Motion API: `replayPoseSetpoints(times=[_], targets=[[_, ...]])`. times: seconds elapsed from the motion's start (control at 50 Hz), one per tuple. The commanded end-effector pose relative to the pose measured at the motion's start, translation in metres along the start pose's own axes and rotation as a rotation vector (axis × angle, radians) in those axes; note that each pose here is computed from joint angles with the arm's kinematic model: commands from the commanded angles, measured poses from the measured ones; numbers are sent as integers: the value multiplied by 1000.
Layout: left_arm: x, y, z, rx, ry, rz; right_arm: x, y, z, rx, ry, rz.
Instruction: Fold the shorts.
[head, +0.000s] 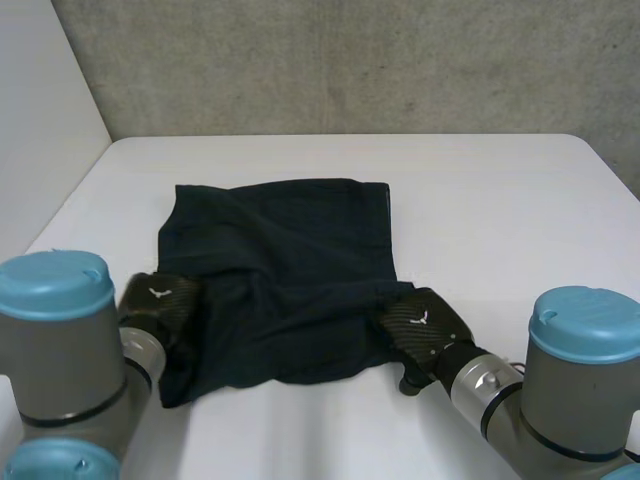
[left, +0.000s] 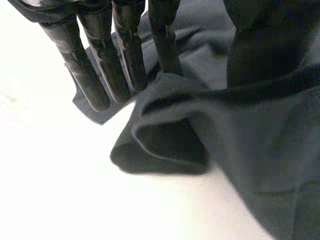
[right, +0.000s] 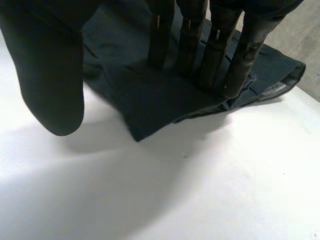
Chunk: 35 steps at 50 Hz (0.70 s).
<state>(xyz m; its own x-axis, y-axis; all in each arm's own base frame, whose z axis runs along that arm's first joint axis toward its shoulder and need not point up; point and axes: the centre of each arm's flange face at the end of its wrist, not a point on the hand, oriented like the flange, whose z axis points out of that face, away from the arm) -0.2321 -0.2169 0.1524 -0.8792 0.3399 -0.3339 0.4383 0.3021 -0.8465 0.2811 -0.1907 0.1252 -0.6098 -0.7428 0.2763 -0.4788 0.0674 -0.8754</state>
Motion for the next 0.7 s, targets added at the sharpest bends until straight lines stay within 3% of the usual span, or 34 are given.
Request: replayPoseSetpoints(times=[0.02,0.32,0.48,0.7], targets=[[-14,12,8,-49,-38,89,2,1,5,7,12,-8],[-15,-9,-17,54,-23,85,2,-1,20,22,16,-1],[0,-5,-37,118,194,92,12,-6,20,13,77,1],[3,22,-51,41,227,88,16,-22,4,58,99,-7]])
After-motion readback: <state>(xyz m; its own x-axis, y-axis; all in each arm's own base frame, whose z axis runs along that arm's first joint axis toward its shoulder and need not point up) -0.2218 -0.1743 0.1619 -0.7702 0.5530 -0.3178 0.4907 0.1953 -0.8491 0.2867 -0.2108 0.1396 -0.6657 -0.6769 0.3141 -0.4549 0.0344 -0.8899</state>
